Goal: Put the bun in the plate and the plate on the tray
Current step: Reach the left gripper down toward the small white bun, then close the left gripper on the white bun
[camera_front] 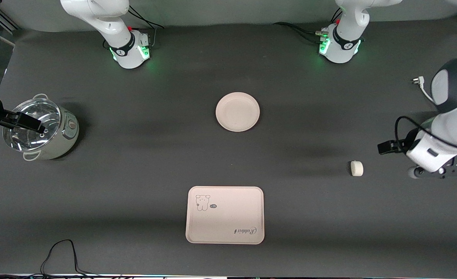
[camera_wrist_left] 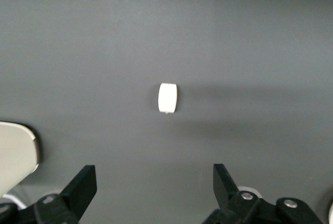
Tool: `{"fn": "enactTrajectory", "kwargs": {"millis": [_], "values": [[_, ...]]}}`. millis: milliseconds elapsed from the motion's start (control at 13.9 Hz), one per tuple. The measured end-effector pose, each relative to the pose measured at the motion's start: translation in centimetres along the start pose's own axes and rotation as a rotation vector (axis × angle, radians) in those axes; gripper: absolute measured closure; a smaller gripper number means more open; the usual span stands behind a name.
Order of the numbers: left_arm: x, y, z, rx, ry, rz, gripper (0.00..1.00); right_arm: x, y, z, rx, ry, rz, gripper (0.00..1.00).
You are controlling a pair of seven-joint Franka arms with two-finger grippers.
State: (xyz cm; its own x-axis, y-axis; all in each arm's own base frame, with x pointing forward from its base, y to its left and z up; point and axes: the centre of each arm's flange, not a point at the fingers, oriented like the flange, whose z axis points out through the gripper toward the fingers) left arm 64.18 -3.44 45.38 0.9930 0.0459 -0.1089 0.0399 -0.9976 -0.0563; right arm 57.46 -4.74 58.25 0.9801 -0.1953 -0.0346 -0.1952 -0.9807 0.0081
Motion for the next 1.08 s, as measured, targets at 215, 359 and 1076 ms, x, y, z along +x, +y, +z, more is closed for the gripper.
{"fn": "enactTrajectory", "kwargs": {"millis": [215,359,1076], "values": [[2.1,0.5,5.6,-0.004,-0.037,0.006,0.00,0.2,0.1,0.2,0.003,0.000,0.004,0.00],[2.8,0.9,9.7,-0.008,-0.052,0.011,0.00,0.3,0.2,0.3,0.004,0.002,0.005,0.00],[0.2,0.4,23.6,-0.030,-0.012,0.050,0.00,0.4,-0.2,0.3,0.029,0.002,0.005,0.00]]}}
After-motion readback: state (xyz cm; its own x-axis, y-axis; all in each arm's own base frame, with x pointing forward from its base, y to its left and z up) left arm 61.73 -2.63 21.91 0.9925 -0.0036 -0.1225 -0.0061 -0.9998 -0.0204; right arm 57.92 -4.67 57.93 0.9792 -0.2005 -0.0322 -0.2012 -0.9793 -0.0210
